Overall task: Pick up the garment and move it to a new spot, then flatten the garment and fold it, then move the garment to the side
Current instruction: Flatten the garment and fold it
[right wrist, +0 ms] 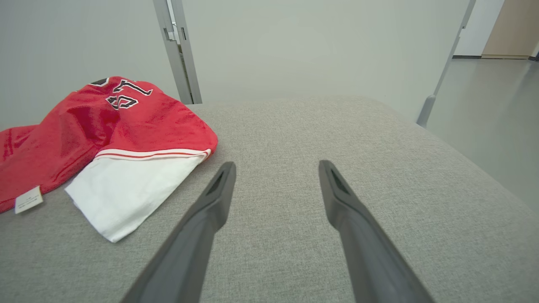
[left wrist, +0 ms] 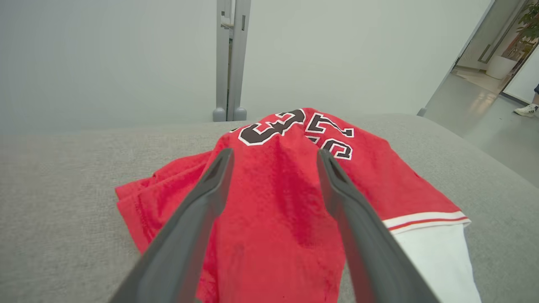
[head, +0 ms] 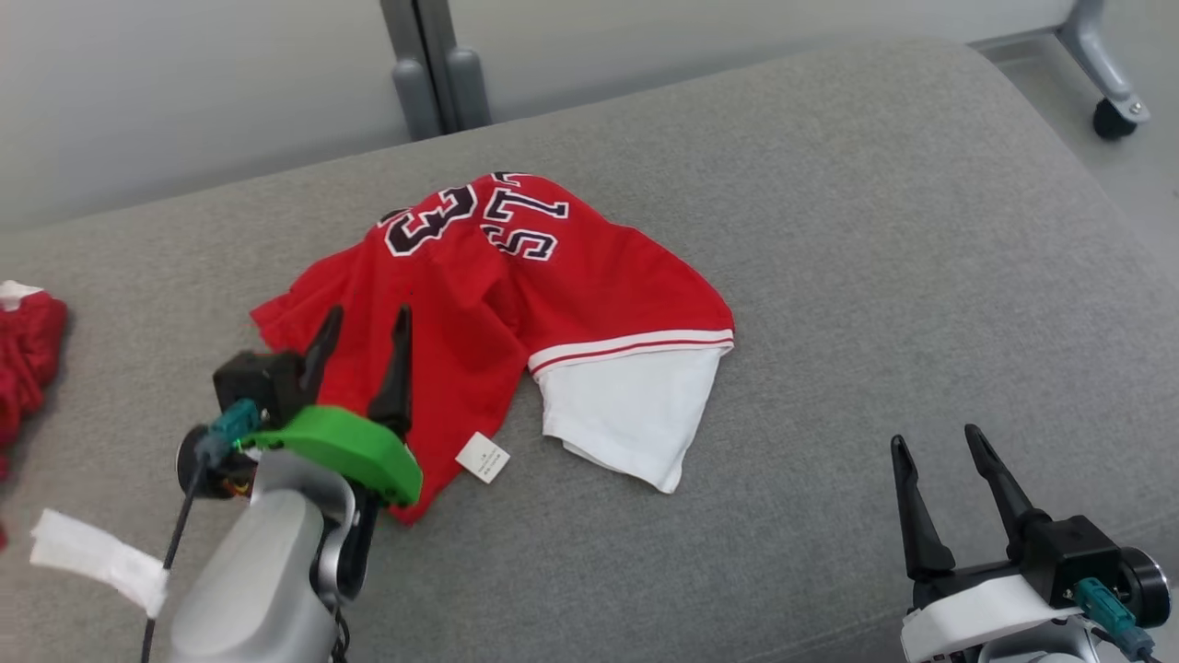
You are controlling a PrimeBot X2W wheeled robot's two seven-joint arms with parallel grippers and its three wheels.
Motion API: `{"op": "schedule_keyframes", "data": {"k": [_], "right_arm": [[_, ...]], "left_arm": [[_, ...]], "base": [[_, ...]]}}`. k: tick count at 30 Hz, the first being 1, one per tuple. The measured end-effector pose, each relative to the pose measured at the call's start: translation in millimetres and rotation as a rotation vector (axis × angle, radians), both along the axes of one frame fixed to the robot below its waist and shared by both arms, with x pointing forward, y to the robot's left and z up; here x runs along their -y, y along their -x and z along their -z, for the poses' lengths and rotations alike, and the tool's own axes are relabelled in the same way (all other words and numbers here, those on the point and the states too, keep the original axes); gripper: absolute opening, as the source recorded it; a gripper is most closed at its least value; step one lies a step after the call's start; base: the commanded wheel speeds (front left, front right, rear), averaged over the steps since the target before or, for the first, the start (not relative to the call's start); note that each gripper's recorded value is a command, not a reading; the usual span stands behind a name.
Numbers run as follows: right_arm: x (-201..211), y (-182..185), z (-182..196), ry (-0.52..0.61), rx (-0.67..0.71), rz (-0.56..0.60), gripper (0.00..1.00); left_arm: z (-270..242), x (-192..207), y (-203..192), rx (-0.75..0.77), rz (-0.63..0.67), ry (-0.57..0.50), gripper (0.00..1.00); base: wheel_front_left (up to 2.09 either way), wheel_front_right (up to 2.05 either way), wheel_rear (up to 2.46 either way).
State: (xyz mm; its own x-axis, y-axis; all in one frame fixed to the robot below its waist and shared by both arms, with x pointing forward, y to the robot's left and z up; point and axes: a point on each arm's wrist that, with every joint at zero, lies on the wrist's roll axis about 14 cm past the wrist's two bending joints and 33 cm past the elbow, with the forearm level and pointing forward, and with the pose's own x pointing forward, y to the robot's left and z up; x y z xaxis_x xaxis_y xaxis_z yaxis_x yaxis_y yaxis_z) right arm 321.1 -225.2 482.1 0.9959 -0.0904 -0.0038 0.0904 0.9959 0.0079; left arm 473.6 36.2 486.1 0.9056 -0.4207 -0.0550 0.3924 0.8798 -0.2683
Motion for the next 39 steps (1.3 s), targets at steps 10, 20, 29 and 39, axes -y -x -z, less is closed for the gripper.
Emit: {"op": "schedule_keyframes", "data": {"k": [10, 20, 29, 39], "right_arm": [[-34, -21, -17, 0.033, 0.061, -0.127, 1.00], [-60, -25, -18, 0.008, 0.067, -0.207, 1.00], [-61, -19, -4, -0.023, 0.026, -0.210, 1.00], [-63, -16, 5, -0.039, -0.001, -0.210, 1.00]], "left_arm": [[-1, -81, 83, 0.039, -0.218, 0.024, 1.00], [13, -142, 155, 0.041, -0.412, -0.054, 1.00], [14, -151, 171, 0.053, -0.440, -0.074, 1.00], [18, -148, 168, 0.046, -0.421, -0.078, 1.00]], "base": [[0.00, 0.00, 0.00], [0.00, 0.00, 0.00], [0.00, 0.00, 0.00], [0.00, 0.00, 0.00]]}}
